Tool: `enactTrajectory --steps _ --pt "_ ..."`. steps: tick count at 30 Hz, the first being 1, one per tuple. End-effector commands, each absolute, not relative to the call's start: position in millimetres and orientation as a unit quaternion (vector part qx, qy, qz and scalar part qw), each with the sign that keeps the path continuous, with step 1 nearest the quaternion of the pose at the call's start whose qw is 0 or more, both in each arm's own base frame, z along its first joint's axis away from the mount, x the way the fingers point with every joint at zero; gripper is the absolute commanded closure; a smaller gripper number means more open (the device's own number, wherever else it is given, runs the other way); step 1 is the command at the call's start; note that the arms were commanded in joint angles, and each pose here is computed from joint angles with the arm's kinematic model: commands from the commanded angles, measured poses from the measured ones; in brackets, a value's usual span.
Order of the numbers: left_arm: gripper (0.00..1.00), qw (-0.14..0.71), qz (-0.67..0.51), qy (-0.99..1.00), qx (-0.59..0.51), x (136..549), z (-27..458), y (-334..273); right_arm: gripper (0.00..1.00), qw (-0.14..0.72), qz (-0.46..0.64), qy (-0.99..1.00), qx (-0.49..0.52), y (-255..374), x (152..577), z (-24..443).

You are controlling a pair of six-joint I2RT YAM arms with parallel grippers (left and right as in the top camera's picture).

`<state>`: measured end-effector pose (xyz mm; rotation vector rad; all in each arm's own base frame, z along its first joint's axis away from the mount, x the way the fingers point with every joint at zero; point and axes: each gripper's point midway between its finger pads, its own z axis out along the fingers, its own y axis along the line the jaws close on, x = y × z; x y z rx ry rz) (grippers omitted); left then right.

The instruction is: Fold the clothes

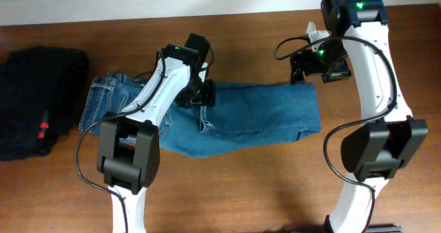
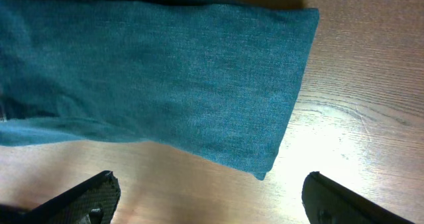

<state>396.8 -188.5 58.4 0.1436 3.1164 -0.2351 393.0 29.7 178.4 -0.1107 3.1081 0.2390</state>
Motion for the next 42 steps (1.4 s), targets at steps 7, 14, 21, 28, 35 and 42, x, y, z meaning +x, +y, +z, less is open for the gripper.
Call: enactTrajectory --steps 7,14,21,28,35,42 --pt "0.69 0.071 -0.06 0.992 0.086 407 107 -204 0.07 0.004 0.072 0.997 -0.038 26 391 175" --pt "0.99 0.041 -0.017 0.99 0.134 371 81 -225 0.07 -0.005 0.071 0.997 -0.039 26 390 164" --pt "1.0 0.025 -0.011 0.99 0.14 354 51 -231 0.07 -0.02 0.071 0.997 -0.038 26 387 143" --pt "0.99 0.018 0.004 0.99 0.136 347 23 -219 0.07 -0.039 0.074 0.996 -0.037 27 380 127" --pt "0.97 0.014 0.006 0.99 0.137 343 15 -217 0.52 -0.077 0.075 0.994 -0.032 27 363 93" --pt "0.96 0.024 0.001 0.99 0.137 347 15 -220 0.68 -0.098 0.071 0.992 0.016 27 346 42"
